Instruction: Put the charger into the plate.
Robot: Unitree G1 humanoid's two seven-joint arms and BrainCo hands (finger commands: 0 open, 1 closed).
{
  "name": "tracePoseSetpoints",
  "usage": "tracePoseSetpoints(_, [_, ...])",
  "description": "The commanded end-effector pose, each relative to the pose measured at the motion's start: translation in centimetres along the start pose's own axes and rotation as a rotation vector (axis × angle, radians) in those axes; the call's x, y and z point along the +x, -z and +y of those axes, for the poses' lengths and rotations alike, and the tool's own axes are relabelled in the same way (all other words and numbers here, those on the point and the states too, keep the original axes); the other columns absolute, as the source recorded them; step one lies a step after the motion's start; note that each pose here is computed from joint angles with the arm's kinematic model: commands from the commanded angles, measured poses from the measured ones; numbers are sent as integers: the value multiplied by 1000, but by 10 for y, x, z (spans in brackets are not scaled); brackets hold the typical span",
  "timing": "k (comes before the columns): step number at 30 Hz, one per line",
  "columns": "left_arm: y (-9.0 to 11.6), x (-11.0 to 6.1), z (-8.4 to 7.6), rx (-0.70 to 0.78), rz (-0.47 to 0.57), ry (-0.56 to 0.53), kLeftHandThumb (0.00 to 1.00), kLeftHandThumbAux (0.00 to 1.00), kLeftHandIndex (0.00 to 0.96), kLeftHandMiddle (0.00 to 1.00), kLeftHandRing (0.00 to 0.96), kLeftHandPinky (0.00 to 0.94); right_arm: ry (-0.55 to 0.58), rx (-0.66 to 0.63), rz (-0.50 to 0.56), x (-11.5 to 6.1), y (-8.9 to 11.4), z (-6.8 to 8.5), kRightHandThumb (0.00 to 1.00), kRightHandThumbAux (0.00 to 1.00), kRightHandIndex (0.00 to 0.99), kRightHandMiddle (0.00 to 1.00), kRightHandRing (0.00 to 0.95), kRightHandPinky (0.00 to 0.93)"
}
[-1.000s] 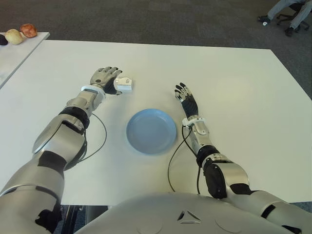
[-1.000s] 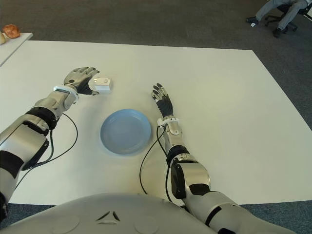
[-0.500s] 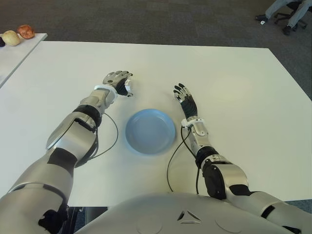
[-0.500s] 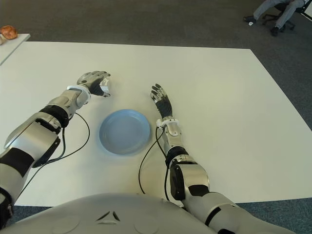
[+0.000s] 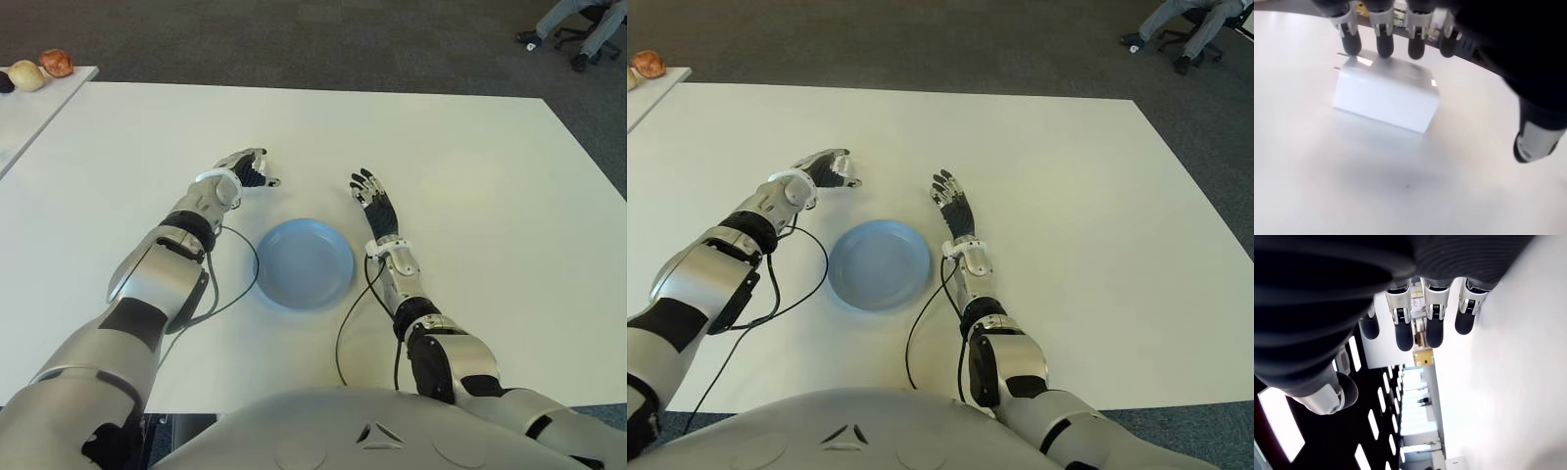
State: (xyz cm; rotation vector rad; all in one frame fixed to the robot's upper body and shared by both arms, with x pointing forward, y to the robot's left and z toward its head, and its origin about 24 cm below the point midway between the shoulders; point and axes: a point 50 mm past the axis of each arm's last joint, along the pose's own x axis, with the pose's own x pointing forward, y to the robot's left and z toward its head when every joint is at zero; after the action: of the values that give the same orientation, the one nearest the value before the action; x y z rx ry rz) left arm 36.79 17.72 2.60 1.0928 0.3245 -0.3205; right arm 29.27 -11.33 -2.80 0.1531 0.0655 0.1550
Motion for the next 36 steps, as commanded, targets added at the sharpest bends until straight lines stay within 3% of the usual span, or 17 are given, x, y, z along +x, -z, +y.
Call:
tracePoseSetpoints(1, [15, -5, -34, -67, 70, 126, 0, 482, 0, 0, 0, 0, 49, 59, 179, -34, 42, -4, 0, 597, 95, 165, 120, 80])
tracePoseSetpoints(7, [18, -7, -43, -101, 91, 148, 0, 457, 0, 0, 0, 0, 47, 62, 176, -35, 42, -5, 0, 589, 97, 167, 122, 83])
tracePoseSetpoints(20, [25, -9, -49, -118, 126, 163, 0, 428, 0, 0, 0, 0, 35, 76, 177, -36, 42, -6, 0, 586, 103, 169, 132, 125])
tracePoseSetpoints(36, [47, -18, -59, -130, 164, 187, 0, 414, 0, 0, 0, 0, 39, 97, 169, -36, 40, -7, 0, 595, 118, 182, 147, 137])
